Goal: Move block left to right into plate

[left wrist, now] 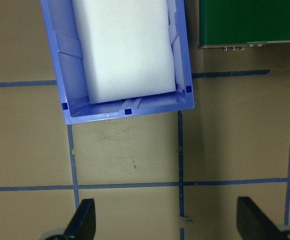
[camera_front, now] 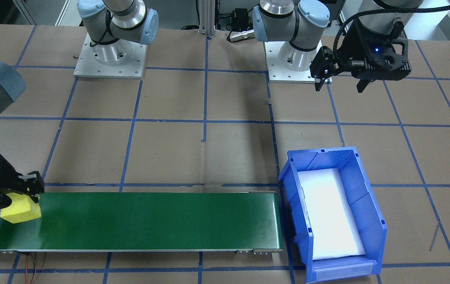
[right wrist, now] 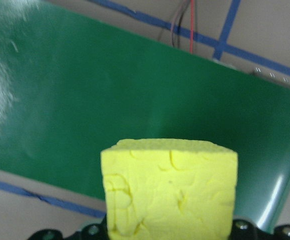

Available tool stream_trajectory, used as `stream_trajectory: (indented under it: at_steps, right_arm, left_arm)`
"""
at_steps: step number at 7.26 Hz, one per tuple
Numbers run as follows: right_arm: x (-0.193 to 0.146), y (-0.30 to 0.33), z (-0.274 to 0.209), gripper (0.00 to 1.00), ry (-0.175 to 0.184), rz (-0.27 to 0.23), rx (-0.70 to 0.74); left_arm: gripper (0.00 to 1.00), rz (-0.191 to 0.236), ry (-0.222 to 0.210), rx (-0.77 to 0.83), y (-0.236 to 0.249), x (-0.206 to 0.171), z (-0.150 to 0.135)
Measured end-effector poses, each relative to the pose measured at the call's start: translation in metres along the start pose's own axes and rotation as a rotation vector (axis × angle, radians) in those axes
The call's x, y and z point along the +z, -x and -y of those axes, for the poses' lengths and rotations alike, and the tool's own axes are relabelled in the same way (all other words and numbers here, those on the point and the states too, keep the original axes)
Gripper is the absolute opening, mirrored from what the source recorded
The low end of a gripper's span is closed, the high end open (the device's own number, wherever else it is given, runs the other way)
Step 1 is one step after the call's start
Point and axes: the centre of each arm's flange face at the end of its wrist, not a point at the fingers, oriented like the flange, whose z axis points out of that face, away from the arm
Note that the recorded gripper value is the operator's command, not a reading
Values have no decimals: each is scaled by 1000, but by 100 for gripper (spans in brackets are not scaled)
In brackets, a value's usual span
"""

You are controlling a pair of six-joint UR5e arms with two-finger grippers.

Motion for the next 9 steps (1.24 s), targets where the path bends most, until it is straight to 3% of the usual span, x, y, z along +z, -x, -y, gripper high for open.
stream_trajectory:
  at_steps: [3, 4, 5, 7, 9]
  right_arm:
    - [-1, -111, -177, 26, 203, -3, -4]
    - [7, -148, -246, 35, 236, 33, 0]
    - [20, -170, -313, 37, 233, 84, 22]
    - [47, -177, -398, 55, 177, 168, 112]
    - [69, -171, -440, 100, 149, 223, 156]
  left_arm:
    - [100, 1, 2, -1, -1, 0, 1]
    - [100, 0, 7, -5, -2, 1, 1]
    - [100, -2, 15, -22, -4, 4, 2]
    - [100, -8, 20, -37, -9, 7, 4]
    - [100, -10, 25, -29, -13, 12, 3]
